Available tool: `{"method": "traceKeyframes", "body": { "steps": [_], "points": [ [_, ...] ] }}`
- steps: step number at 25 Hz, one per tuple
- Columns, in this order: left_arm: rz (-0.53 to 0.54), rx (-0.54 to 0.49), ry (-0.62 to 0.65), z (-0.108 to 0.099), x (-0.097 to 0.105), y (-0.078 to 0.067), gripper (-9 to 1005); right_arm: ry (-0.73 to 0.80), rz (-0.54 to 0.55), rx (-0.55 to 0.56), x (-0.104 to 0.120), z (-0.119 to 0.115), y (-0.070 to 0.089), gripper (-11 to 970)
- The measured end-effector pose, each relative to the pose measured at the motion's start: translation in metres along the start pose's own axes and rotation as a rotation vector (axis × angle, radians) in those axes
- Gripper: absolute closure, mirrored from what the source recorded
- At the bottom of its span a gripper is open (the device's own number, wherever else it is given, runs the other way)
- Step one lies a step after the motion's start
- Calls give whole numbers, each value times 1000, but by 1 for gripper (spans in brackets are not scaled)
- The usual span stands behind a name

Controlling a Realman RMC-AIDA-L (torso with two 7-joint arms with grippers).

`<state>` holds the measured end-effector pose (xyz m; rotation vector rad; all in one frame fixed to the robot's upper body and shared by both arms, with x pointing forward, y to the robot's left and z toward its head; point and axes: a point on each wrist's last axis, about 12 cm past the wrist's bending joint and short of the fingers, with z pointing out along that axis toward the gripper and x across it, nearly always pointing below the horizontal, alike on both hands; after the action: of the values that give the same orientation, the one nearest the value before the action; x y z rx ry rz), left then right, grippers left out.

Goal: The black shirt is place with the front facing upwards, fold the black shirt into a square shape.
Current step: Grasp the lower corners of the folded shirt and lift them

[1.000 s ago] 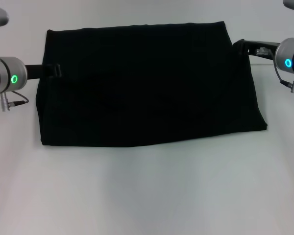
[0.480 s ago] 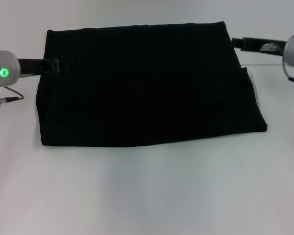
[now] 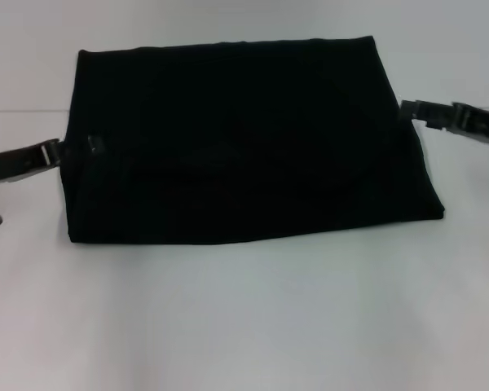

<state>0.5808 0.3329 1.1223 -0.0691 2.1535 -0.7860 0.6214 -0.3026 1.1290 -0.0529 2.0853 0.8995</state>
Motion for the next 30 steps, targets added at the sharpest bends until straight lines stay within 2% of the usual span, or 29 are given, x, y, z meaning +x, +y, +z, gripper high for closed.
{"method": "traceKeyframes", "body": {
  "steps": [5, 7, 11, 19, 30],
  "points": [
    [-63, 56, -54, -12, 26, 30, 244, -58, 102, -21, 33, -30, -21, 152],
    [-84, 60, -33, -10, 36, 37, 173, -62, 129, -11, 41, -36, -27, 102],
    [-80, 57, 3, -3, 44, 39, 75, -61, 149, -13, 49, -42, -33, 102],
    [-137, 31, 35, 7, 53, 38, 75, -59, 144, -33, 48, -42, -31, 101],
    [-154, 11, 55, 6, 63, 42, 74, -57, 144, -42, 48, -42, -30, 101]
  ]
}}
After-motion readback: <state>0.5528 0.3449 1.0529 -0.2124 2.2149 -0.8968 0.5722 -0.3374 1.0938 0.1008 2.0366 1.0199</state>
